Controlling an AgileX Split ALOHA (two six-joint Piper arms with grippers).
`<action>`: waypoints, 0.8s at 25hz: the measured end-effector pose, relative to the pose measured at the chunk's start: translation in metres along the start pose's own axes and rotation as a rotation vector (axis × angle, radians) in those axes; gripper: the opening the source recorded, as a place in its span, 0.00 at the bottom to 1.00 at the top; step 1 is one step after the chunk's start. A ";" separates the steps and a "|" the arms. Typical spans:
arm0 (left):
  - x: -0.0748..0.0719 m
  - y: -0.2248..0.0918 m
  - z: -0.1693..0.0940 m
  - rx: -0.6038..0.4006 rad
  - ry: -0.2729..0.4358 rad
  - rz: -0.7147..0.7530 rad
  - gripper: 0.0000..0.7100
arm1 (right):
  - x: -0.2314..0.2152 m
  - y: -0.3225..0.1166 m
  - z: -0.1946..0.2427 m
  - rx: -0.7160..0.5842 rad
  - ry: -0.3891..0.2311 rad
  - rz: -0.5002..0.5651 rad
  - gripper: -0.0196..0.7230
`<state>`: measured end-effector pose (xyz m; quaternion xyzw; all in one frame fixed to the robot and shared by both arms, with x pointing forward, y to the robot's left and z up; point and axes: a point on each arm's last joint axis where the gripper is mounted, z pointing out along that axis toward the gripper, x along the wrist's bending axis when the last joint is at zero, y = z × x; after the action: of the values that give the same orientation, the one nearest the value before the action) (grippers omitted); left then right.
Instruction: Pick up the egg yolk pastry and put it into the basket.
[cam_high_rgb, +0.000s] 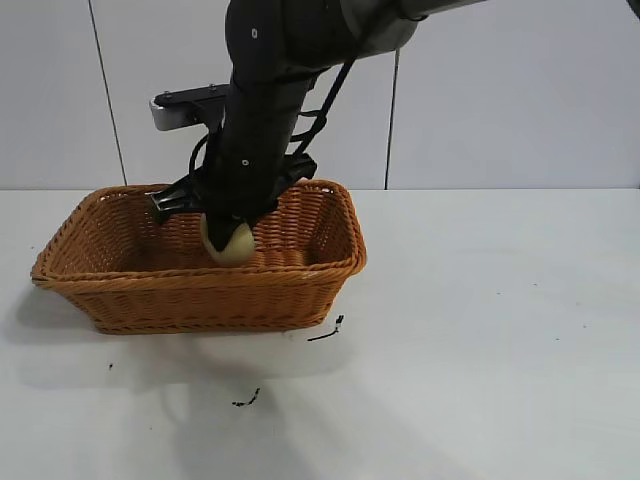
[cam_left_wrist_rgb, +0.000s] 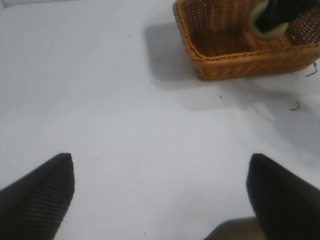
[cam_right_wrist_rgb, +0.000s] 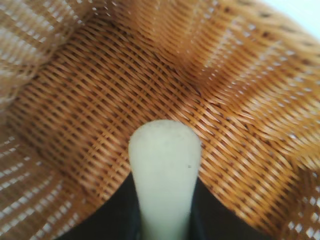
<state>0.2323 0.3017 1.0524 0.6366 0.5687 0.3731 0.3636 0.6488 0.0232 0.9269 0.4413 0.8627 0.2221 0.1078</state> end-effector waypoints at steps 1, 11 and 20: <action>0.000 0.000 0.000 0.000 0.000 0.000 0.98 | 0.000 0.000 0.000 -0.003 0.000 0.000 0.20; 0.000 0.000 0.000 0.000 0.000 0.000 0.98 | 0.000 0.003 -0.005 -0.022 0.001 0.000 0.92; 0.000 0.000 0.000 0.000 0.000 0.000 0.98 | -0.003 0.038 -0.067 -0.040 -0.014 0.000 0.96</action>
<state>0.2323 0.3017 1.0524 0.6366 0.5687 0.3731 0.3636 0.6517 0.0208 1.0035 0.4407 0.8572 0.2365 0.1227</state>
